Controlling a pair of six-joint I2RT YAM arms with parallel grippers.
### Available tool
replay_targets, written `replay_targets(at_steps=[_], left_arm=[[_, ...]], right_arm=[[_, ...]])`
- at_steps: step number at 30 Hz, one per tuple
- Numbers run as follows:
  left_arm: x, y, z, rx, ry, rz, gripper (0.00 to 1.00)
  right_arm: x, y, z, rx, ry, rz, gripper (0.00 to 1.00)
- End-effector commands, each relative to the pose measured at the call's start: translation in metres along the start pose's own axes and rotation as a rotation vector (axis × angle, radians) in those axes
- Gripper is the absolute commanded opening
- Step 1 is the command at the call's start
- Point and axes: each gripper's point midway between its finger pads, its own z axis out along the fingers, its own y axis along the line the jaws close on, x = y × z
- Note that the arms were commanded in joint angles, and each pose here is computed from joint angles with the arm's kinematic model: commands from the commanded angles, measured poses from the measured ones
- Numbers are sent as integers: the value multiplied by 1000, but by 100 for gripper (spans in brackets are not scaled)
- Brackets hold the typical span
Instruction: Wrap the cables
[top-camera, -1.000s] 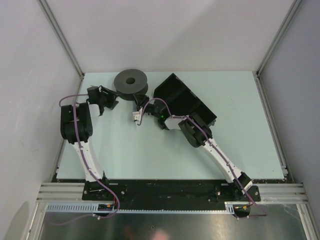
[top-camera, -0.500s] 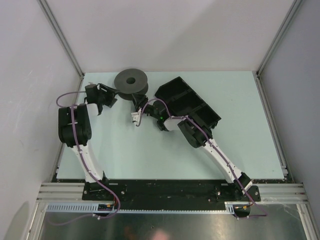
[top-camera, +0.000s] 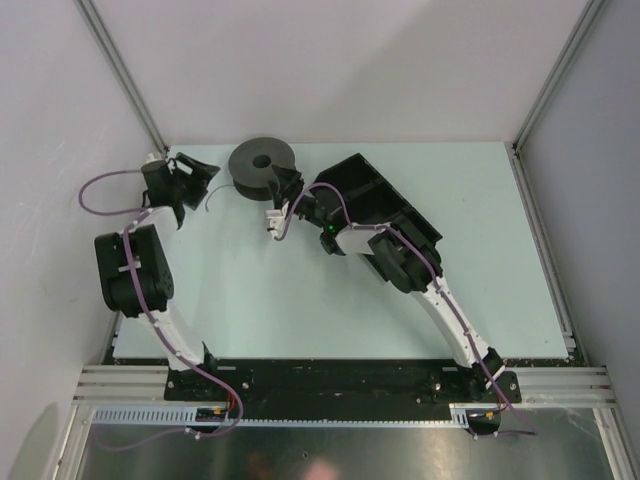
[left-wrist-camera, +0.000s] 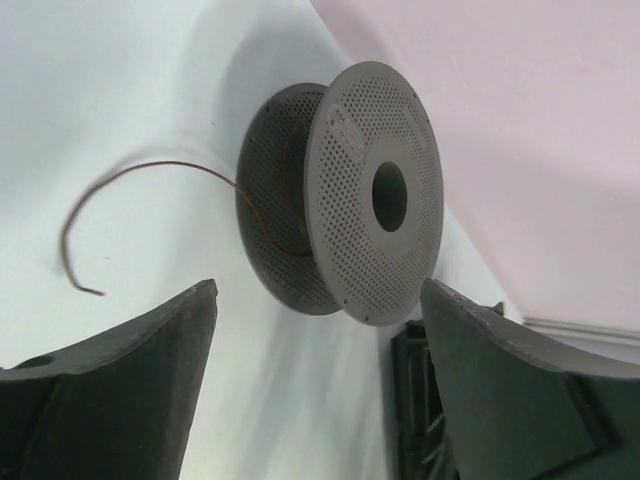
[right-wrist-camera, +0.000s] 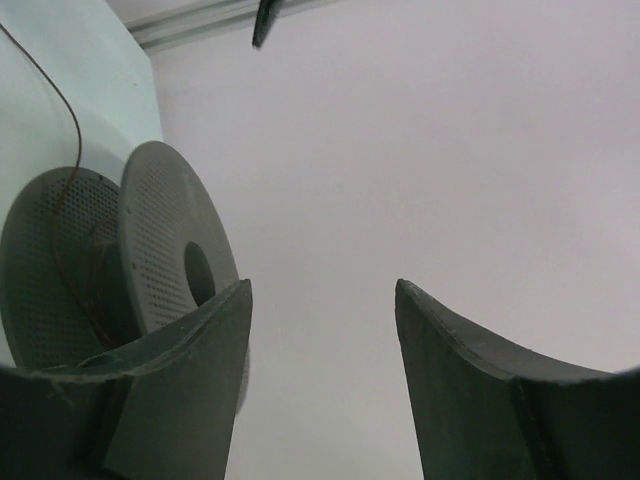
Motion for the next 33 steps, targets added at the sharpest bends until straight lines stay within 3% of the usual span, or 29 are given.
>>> replay_targets(at_steps=[1, 4, 12, 21, 26, 28, 33], left_arm=[[-23, -23, -28, 17, -29, 183, 91], [-29, -39, -41, 30, 4, 283, 98], [-27, -111, -88, 159, 51, 553, 99], [31, -233, -143, 307, 66, 1023, 100], [78, -272, -175, 362, 71, 1274, 99], [93, -274, -188, 394, 103, 1304, 99], [110, -256, -211, 376, 186, 1193, 100]], right_arm=[[-9, -92, -8, 169, 21, -19, 66], [-4, -116, -18, 185, 73, 18, 75], [21, -194, -59, 205, 303, 178, 97], [38, -282, -156, 205, 591, 495, 99], [42, -302, -227, 220, 726, 747, 99], [46, -303, -260, 232, 790, 858, 99], [48, -286, -345, 257, 935, 1079, 99]])
